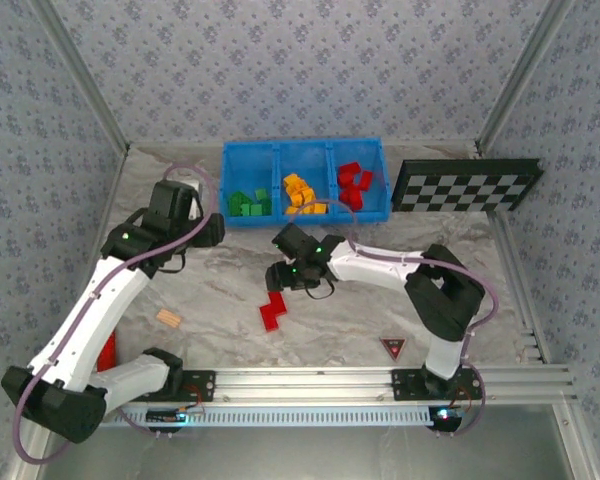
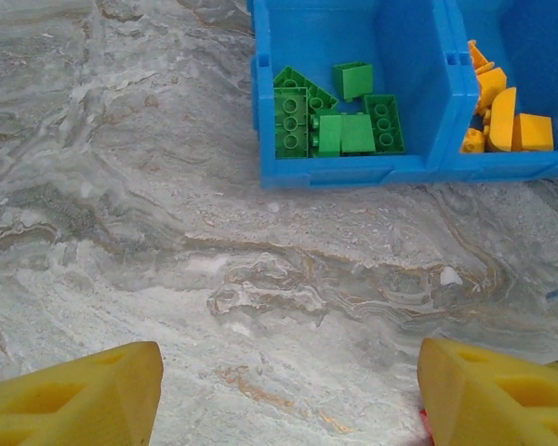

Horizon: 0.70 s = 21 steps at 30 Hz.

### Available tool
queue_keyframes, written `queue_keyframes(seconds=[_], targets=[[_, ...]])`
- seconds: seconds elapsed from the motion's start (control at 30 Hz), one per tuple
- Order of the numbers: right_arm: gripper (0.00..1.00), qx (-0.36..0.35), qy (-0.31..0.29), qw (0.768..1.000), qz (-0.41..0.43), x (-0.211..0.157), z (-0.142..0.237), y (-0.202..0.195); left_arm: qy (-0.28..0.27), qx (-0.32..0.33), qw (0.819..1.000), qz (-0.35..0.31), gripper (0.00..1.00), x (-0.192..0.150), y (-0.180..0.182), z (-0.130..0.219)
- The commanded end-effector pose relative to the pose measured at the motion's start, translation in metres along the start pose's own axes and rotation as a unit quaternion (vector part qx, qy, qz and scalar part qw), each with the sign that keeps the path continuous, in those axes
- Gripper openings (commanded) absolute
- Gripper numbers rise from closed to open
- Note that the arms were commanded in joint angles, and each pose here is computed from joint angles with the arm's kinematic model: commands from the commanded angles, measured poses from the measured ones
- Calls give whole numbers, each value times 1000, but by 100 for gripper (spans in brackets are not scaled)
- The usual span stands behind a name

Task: Sort the legos into containers by color
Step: Pick up the lego from the bottom-center of the table.

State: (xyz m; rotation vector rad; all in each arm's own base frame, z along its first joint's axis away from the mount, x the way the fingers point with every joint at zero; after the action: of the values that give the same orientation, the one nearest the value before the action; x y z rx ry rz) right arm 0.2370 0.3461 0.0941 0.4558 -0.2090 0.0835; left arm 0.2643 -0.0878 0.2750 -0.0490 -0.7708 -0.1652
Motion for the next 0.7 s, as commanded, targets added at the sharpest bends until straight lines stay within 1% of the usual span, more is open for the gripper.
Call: queue_keyframes(seconds=[0.0, 0.2, 0.33, 0.53, 0.6, 0.67], targets=[[67, -6, 13, 1000, -9, -2, -6, 6, -7, -3, 1000, 9, 73, -5, 4, 8], [67, -37, 28, 999, 11, -8, -22, 8, -5, -1, 1000, 16, 74, -10, 11, 11], [66, -84, 33, 994, 55, -11, -30, 6, -2, 2, 1000, 23, 74, -13, 16, 13], [58, -124, 44, 989, 63, -16, -35, 0, -3, 1, 1000, 29, 75, -18, 20, 15], [54, -139, 48, 987, 66, -18, -37, -2, -2, 3, 1000, 31, 75, -20, 22, 14], [48, -151, 52, 985, 68, -20, -39, -6, -1, 3, 1000, 31, 75, -21, 22, 14]])
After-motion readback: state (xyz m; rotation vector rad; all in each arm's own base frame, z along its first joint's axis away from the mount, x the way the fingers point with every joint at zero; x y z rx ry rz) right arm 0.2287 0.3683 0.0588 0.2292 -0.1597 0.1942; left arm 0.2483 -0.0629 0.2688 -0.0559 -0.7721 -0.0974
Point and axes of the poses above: each hand's point on the last joint's axis, 136 mm out from that joint toward the fingers, its own z axis back along the fingers, its own y axis along the line the jaws close on, x = y × z, the point moved 3 cm from there along z, back along the fingers, and after that the axes turned 10 degrees about -z, right-handed, at the moved point
